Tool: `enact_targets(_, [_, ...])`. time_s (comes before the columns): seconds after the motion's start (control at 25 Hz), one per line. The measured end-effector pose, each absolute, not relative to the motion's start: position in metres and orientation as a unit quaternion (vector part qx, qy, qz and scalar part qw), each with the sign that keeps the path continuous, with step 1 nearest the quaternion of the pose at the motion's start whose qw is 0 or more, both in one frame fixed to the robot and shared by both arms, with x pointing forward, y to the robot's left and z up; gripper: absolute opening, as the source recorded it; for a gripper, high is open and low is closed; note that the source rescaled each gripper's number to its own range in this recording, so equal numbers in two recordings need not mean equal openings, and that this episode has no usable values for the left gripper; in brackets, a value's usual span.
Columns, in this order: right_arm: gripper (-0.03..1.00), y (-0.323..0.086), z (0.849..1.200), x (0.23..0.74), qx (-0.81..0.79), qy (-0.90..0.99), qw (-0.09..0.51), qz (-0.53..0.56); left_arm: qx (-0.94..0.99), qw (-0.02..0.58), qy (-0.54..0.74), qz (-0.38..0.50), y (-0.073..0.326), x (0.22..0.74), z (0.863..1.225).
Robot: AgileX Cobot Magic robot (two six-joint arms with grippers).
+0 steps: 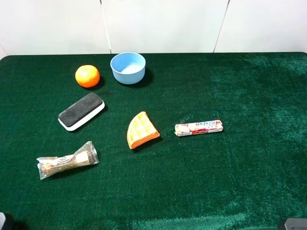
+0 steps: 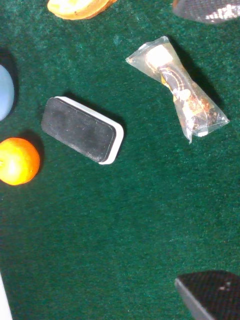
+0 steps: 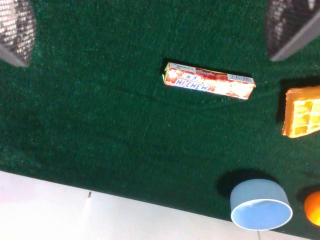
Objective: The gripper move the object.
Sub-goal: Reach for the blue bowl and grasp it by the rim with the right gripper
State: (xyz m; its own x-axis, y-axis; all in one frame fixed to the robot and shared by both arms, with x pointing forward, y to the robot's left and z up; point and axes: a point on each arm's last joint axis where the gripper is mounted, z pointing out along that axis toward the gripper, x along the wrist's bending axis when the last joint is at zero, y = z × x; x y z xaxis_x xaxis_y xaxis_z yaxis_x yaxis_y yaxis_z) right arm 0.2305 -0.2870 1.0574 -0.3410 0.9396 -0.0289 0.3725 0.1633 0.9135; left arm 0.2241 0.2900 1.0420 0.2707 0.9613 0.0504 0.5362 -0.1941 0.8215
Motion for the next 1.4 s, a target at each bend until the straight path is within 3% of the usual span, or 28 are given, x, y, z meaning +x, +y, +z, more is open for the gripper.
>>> enact_targets(0.96, [1.0,-0.286,1.058,0.232,0.476,0.692,0.319,0.439,0.713,0.357,0.525,0.298,0.29,0.224,1.042])
enact_targets(1.4, [1.0,-0.276,1.082,0.296,0.504,0.721,0.278,0.386,0.713,0.356,0.525,0.299,0.29,0.224,1.042])
